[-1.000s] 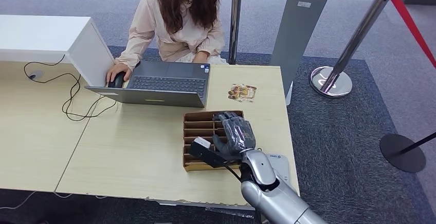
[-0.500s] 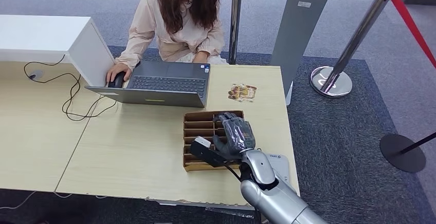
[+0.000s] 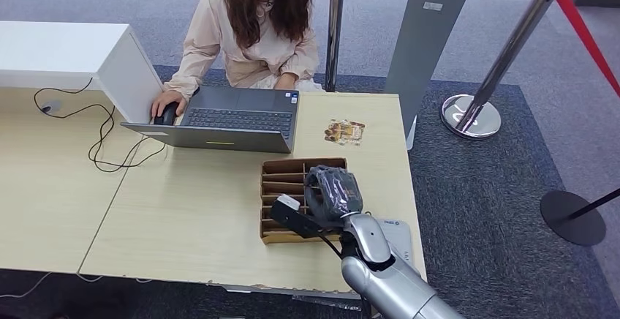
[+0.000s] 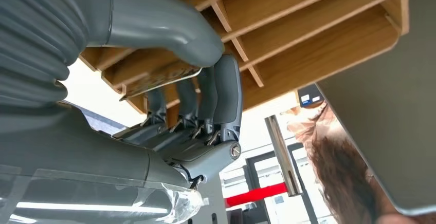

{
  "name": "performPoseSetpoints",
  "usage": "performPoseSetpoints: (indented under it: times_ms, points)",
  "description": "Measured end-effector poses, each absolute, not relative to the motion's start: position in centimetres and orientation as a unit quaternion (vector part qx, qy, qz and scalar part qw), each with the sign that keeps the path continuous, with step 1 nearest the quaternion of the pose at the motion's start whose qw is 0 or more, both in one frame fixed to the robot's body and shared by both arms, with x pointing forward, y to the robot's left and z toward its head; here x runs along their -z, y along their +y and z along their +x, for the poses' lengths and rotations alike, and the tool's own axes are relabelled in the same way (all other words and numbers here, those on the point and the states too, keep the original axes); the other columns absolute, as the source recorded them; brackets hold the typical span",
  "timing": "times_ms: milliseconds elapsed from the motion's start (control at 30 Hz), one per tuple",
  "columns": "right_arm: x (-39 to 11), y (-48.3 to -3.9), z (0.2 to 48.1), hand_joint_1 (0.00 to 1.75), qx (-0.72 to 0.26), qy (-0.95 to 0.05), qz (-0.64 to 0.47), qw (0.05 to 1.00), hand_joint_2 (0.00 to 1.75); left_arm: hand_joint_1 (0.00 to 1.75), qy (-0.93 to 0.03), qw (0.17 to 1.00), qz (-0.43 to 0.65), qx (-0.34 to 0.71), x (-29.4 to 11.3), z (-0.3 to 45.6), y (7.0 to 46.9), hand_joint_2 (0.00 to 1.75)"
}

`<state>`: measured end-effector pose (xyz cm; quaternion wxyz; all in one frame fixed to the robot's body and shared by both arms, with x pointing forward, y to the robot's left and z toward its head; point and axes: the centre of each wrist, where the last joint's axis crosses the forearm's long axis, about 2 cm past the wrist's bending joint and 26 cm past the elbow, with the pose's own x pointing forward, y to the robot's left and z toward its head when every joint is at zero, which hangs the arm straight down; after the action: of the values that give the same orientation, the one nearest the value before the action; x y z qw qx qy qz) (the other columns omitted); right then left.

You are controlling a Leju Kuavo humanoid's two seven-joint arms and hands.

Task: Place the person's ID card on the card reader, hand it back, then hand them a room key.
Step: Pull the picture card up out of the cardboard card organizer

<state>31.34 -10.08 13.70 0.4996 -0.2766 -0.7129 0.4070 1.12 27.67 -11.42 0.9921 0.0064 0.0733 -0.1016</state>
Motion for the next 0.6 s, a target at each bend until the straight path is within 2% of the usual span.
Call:
performPoseSetpoints:
  times_ms: [600]
  points:
    - [-13.48, -9.78, 31.26, 1.41, -0.4, -0.723, -0.288, 0.484, 1.75, 0.0, 0.071, 0.993, 0.004, 0.096, 11.43, 0.96, 27.67, 0.0]
